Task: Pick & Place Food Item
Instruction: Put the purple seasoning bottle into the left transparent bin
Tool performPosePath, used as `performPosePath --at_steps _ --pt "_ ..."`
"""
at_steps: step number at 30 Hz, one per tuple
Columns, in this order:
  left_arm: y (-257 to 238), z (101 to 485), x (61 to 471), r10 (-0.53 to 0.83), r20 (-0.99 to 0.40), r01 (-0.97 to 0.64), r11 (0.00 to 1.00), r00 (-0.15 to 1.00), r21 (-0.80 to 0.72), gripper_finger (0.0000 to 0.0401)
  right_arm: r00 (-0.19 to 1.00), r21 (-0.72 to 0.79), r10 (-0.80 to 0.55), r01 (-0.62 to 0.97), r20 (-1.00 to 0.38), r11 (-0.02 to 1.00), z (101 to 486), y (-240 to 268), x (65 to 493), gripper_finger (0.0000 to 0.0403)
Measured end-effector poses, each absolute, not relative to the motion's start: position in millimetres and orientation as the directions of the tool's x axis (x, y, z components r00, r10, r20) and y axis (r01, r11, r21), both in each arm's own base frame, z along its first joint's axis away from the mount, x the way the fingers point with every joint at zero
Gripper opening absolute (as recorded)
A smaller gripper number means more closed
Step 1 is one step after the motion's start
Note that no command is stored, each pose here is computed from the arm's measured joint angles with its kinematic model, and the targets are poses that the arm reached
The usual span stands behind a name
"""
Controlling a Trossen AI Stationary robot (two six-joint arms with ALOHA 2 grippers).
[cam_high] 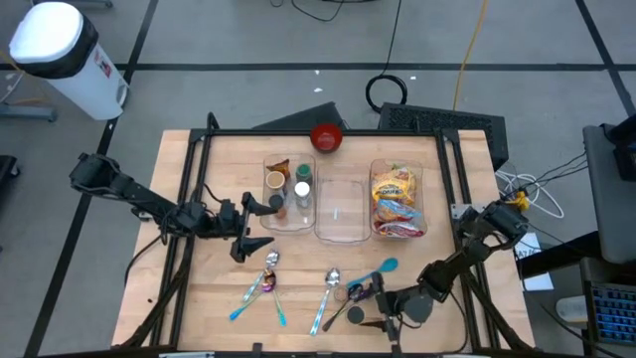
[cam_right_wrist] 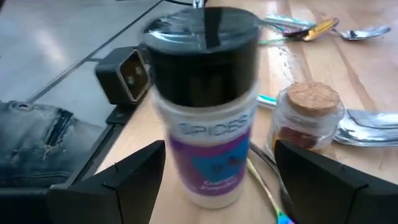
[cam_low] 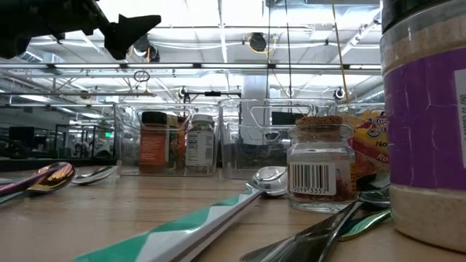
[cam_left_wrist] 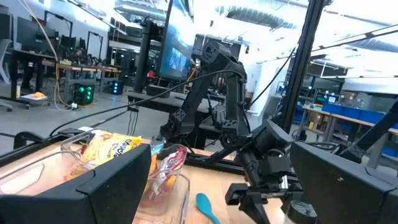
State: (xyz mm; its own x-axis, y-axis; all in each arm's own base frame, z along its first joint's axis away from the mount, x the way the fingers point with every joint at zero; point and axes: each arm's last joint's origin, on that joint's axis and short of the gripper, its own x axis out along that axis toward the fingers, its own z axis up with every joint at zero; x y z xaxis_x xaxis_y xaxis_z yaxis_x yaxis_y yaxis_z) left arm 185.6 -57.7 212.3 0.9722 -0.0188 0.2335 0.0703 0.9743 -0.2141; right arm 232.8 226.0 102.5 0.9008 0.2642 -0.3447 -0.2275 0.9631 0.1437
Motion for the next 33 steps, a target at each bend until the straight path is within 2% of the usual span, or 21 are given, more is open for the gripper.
performPosePath --at_steps 5,16,20,27,33 --pt "-58 212 186 -0.014 0.234 0.067 0.973 0.972 -0.22 0.039 0.895 0.185 0.313 -0.265 -0.319 0.946 95 223 244 0.0293" --pt "-58 212 186 -0.015 0.232 0.077 0.963 0.973 -0.259 0.039 0.876 0.133 0.356 -0.33 -0.326 0.935 83 234 255 0.0286" --pt "-58 212 186 -0.015 0.232 0.077 0.963 0.973 -0.26 0.039 0.875 0.135 0.357 -0.33 -0.326 0.934 83 234 255 0.0251" --pt "-58 212 186 -0.018 0.232 0.095 0.941 0.973 -0.324 0.039 0.871 0.126 0.364 -0.341 -0.329 0.931 91 234 254 0.015" --pt "-57 212 186 -0.014 0.232 0.118 0.891 0.973 -0.439 0.039 0.861 0.099 0.336 -0.323 -0.382 0.941 139 222 246 0.0148"
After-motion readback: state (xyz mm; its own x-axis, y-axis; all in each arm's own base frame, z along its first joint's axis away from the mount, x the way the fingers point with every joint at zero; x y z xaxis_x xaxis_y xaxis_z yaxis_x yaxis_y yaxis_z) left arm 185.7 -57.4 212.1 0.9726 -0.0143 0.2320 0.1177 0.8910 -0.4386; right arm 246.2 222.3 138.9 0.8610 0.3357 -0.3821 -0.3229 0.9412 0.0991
